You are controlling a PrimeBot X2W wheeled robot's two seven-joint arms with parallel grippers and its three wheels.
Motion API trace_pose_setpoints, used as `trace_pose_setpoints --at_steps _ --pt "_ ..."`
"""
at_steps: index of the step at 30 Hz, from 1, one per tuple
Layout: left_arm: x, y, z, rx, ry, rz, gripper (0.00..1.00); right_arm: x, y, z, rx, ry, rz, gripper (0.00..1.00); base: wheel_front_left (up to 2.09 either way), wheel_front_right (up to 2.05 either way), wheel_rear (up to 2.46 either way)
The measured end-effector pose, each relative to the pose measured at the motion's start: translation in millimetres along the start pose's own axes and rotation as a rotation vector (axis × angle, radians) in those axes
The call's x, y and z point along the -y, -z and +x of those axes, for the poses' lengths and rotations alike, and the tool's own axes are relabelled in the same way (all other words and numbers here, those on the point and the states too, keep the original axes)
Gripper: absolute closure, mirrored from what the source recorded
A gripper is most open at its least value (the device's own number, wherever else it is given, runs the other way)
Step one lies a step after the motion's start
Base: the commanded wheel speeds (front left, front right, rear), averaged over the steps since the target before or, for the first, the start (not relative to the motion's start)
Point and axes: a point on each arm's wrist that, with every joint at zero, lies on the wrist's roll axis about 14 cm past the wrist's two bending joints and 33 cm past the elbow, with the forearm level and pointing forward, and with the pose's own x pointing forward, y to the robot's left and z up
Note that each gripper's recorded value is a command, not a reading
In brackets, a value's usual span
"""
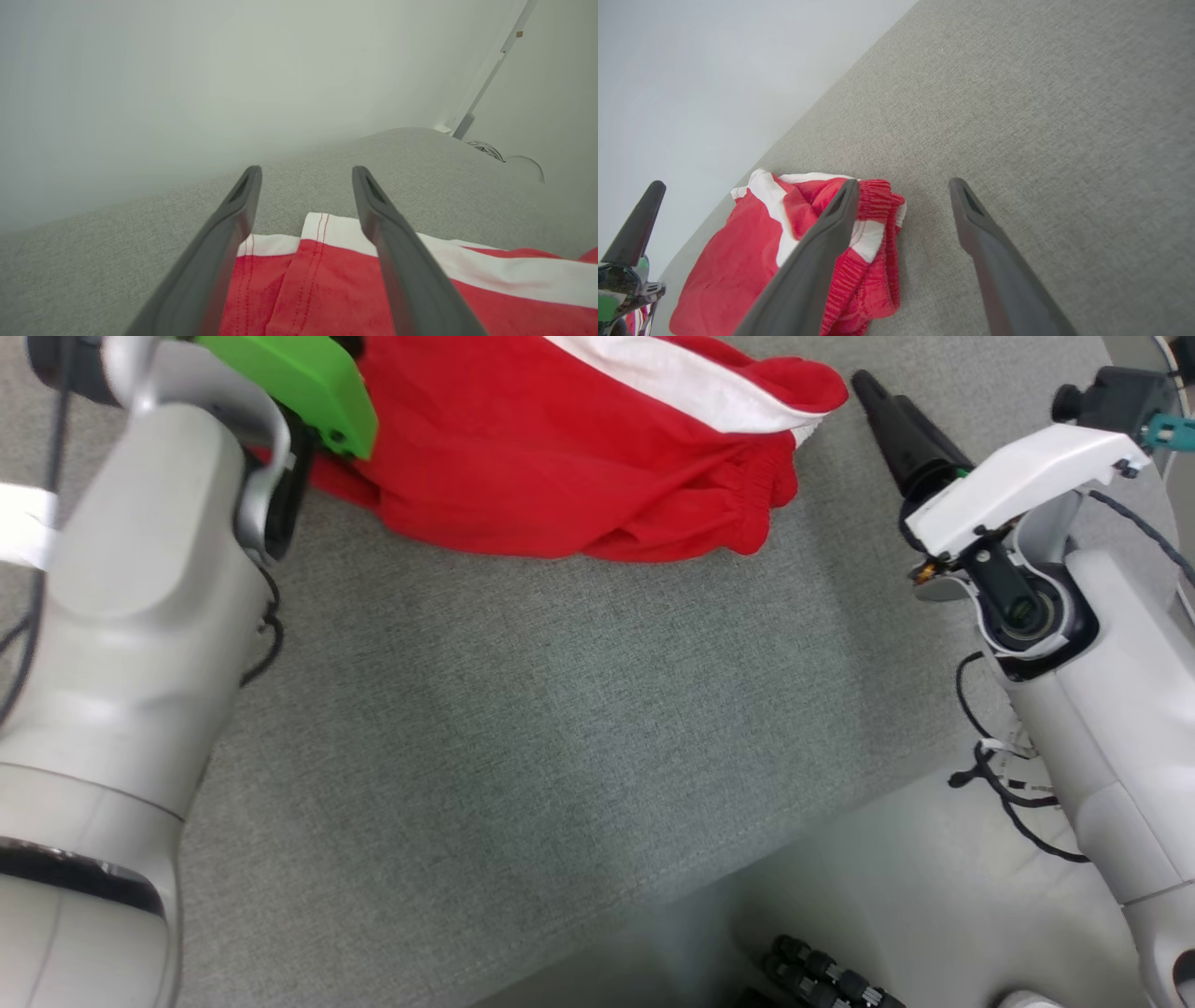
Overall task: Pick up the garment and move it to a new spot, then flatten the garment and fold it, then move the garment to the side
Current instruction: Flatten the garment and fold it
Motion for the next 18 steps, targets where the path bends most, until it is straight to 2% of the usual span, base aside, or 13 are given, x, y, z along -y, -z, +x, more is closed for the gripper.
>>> trace_pose_setpoints --at_steps 7,9,15,18 --pt "22.9 10.3 -23.5 -0.049 0.042 0.050 0.00 0.4 -26.4 -11.0 0.103 -0.006 -0.087 0.00 0.00 0.00 0.00" --pt "29.8 12.5 -34.1 -0.070 0.057 0.078 0.00 -6.4 -34.3 -17.7 0.135 -0.040 -0.196 0.00 0.00 0.00 0.00" --pt "40.6 12.0 -54.8 -0.088 0.061 0.088 0.00 -27.3 -34.8 -33.4 0.187 -0.144 -0.398 0.00 0.00 0.00 0.00" --pt "47.7 13.9 -64.8 -0.101 0.064 0.083 0.00 -30.2 -37.0 -41.6 0.228 -0.166 -0.463 0.00 0.00 0.00 0.00"
